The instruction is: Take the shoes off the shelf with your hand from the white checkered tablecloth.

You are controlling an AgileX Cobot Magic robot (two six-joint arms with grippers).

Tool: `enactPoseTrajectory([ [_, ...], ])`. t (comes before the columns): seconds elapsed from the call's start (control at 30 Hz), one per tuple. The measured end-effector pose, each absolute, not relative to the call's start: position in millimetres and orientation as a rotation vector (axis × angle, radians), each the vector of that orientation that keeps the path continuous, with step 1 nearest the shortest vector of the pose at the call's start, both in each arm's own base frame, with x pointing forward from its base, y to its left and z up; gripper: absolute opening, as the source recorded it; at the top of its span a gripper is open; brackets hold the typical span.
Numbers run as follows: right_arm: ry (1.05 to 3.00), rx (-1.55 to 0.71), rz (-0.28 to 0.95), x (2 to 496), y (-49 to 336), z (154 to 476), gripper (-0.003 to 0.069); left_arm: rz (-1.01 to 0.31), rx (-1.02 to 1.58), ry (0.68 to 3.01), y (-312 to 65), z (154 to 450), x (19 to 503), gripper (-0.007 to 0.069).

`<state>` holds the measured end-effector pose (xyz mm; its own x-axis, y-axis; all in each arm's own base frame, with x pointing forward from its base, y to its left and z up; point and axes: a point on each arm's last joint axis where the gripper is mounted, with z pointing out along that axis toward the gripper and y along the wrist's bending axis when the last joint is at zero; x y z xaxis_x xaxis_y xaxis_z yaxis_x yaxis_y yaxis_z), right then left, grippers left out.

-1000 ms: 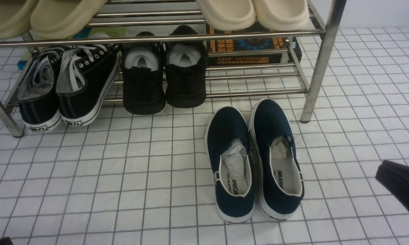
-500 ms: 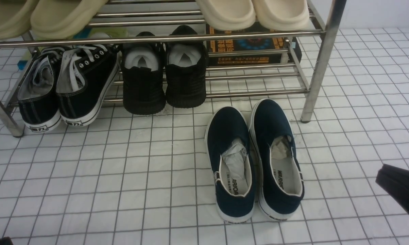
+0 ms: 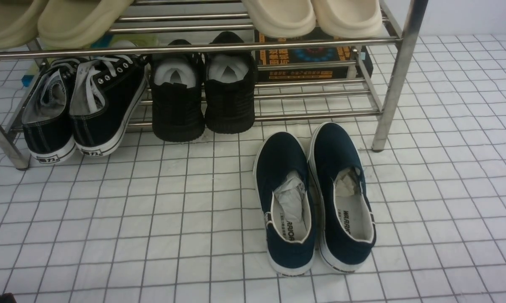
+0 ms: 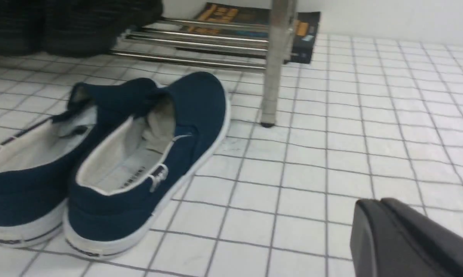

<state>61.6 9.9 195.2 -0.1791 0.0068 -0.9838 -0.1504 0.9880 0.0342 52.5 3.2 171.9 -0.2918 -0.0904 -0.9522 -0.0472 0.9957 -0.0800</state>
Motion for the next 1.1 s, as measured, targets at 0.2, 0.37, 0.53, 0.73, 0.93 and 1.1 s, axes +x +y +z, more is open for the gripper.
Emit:
enactPoseTrajectory([
  [0.2,1.82,-0.007,0.07,56,4,177,0.0012,-0.042,-0.099,1.868,3,172,53,0.0092],
  [0.37,1.854,0.02,0.057,53,2,175,0.0017,-0.042,-0.099,1.868,3,172,53,0.0092],
  [0.53,1.872,0.038,0.048,52,2,174,0.0022,-0.042,-0.099,1.868,3,172,53,0.0092],
  [0.73,1.873,0.086,0.013,52,-1,174,0.0031,-0.042,-0.099,1.868,3,172,53,0.0092],
  [0.93,1.873,0.093,0.008,52,-1,174,0.0032,-0.042,-0.099,1.868,3,172,53,0.0092],
  [1.1,1.873,0.093,0.008,52,-1,174,0.0032,-0.042,-0.099,1.868,3,172,53,0.0092],
])
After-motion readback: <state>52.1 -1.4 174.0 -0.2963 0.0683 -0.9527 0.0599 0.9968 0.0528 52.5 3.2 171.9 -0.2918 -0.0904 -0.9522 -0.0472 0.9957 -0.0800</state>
